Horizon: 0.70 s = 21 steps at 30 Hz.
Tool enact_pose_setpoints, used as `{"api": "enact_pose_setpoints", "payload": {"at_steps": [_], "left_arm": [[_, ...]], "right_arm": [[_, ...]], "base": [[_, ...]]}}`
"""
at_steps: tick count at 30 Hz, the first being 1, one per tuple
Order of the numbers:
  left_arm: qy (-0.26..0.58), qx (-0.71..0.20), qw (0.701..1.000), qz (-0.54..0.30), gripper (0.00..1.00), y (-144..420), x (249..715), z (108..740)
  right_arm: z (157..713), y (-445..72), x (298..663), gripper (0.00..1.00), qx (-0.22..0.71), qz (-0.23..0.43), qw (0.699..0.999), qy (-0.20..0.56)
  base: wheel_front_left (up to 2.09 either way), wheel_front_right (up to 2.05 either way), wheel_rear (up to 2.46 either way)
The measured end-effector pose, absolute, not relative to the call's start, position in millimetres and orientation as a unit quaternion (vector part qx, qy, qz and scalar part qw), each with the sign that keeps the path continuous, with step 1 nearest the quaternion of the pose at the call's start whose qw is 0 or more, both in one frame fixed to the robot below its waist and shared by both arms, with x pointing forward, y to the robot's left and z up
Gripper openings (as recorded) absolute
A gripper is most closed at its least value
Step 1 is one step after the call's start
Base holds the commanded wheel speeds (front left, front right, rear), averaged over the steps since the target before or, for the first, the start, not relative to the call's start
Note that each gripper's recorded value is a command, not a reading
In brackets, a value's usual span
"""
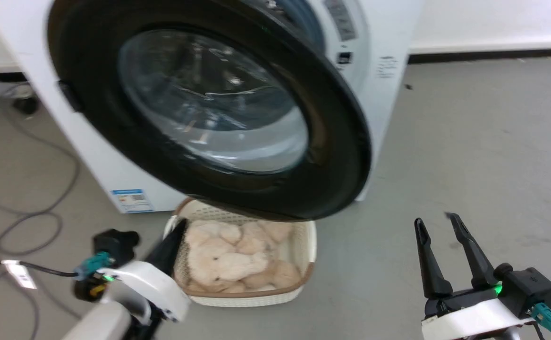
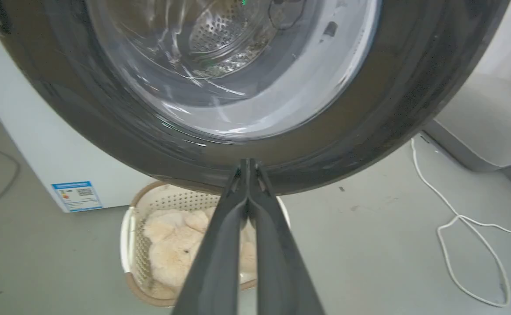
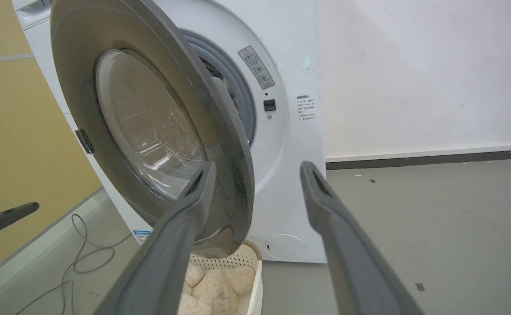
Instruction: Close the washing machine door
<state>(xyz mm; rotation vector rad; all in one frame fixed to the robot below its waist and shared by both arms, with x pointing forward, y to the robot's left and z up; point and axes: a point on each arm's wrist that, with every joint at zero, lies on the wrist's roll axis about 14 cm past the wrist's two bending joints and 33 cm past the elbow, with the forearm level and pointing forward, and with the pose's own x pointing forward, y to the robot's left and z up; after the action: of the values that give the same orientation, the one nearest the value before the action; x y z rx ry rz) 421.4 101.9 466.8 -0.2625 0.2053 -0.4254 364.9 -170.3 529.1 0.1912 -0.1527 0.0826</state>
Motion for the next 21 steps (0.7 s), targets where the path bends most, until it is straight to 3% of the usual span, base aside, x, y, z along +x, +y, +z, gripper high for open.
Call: {"api": "enact_pose_setpoints", "payload": {"at_steps": [4, 8, 17, 19, 21], "left_arm": [[0.015, -0.09, 0.987, -0.133, 0.0, 152, 431, 512], [-0.099, -0.068, 0.991, -0.064, 0.0, 190, 421, 575], [-0.108, -0.064, 0.992, -0.03, 0.0, 197, 365, 559], [-0.095, -0.073, 0.992, -0.039, 1.0, 189, 360, 549], [-0.079, -0.089, 0.992, -0.044, 1.0, 183, 356, 538]], "right_arm": [[530, -154, 370, 1.0, 0.097, 0.067, 0.99, -0.076], [534, -137, 376, 1.0, 0.099, 0.093, 0.987, -0.08], [540, -120, 379, 1.0, 0.098, 0.118, 0.984, -0.087], [539, -118, 379, 1.0, 0.098, 0.122, 0.984, -0.085], [537, -116, 379, 1.0, 0.098, 0.125, 0.984, -0.082]], "base": [[0.0, 0.0, 0.0], [0.0, 0.0, 0.0], [0.0, 0.0, 0.0], [0.0, 0.0, 0.0], [0.0, 0.0, 0.0]]}}
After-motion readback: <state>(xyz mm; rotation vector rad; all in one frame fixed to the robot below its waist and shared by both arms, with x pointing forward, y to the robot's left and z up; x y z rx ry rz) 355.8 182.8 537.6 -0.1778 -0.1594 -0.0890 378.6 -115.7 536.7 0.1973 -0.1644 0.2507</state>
